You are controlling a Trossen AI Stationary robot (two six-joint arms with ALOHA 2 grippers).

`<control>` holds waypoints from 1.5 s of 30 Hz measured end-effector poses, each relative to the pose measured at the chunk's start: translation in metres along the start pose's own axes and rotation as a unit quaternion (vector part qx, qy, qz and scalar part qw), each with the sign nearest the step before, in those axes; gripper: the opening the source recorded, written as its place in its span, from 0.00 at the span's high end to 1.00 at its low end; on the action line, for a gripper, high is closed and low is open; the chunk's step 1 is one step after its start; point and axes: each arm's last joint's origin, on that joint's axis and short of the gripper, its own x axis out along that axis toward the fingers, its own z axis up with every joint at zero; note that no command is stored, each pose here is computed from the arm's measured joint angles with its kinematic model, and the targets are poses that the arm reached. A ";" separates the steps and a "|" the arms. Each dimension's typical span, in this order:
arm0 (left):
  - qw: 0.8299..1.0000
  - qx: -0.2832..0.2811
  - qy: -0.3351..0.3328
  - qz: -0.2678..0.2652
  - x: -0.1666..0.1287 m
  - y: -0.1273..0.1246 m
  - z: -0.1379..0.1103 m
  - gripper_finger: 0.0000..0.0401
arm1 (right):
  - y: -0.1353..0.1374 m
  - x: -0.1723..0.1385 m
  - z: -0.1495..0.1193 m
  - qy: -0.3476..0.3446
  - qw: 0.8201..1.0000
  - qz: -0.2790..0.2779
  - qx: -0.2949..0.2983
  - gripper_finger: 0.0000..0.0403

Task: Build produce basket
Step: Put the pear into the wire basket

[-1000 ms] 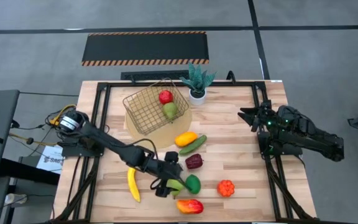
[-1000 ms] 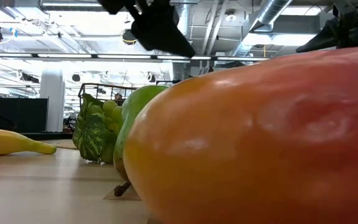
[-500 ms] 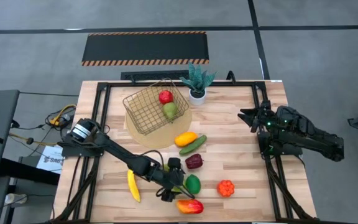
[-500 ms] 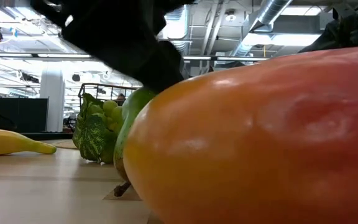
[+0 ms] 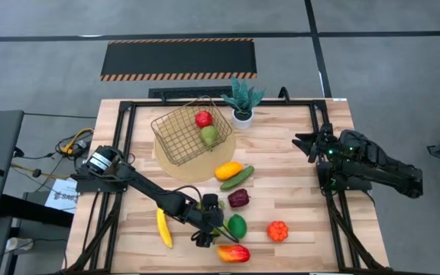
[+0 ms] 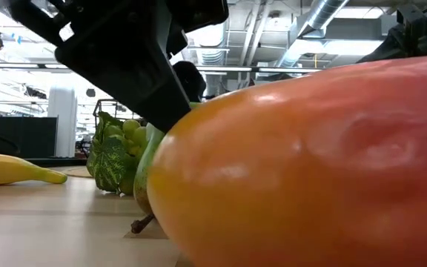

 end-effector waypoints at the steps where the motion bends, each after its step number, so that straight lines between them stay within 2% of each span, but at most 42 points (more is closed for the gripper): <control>1: 1.000 -0.009 0.000 -0.001 0.000 0.001 0.000 0.14 | 0.000 0.000 0.000 0.000 1.000 0.000 0.000 0.40; 5: 0.999 -0.038 0.003 -0.010 0.000 0.001 0.001 0.22 | 0.000 0.000 0.000 0.000 1.000 0.000 0.000 0.40; 12: 0.999 -0.042 0.012 -0.004 -0.008 0.007 0.003 0.35 | 0.000 0.000 0.000 -0.001 1.000 -0.001 0.000 0.40; 18: 0.998 -0.050 0.031 0.014 -0.037 0.021 0.010 0.38 | 0.000 0.000 0.000 -0.001 1.000 -0.001 0.000 0.40; 20: 0.998 -0.058 0.031 0.020 -0.050 0.030 0.014 0.38 | 0.000 0.000 0.000 -0.001 1.000 -0.001 0.000 0.40; 26: 0.994 -0.093 -0.027 0.058 -0.095 0.064 0.034 0.38 | 0.000 0.000 0.000 -0.001 1.000 -0.002 -0.001 0.40; 28: 0.990 -0.106 -0.047 0.084 -0.110 0.077 0.039 0.38 | 0.000 0.000 0.000 -0.002 1.000 -0.002 0.000 0.40; 31: 0.974 -0.160 -0.069 0.141 -0.132 0.100 0.041 0.38 | 0.000 0.000 0.000 -0.003 1.000 -0.002 0.000 0.40; 33: 0.952 -0.220 -0.090 0.191 -0.145 0.117 0.041 0.38 | 0.000 0.000 0.000 -0.003 1.000 -0.002 0.000 0.40; 38: 0.877 -0.364 -0.132 0.283 -0.172 0.158 0.035 0.38 | 0.000 0.000 0.001 -0.006 1.000 -0.005 0.004 0.40; 40: 0.833 -0.439 -0.153 0.301 -0.177 0.173 0.031 0.38 | 0.000 0.000 0.001 -0.007 1.000 -0.007 0.004 0.40; 43: 0.740 -0.578 -0.169 0.299 -0.182 0.192 0.022 0.38 | 0.000 0.000 0.001 -0.013 1.000 -0.012 0.009 0.40; 45: 0.690 -0.641 -0.167 0.293 -0.183 0.202 0.016 0.38 | -0.001 0.000 0.001 -0.015 1.000 -0.015 0.010 0.40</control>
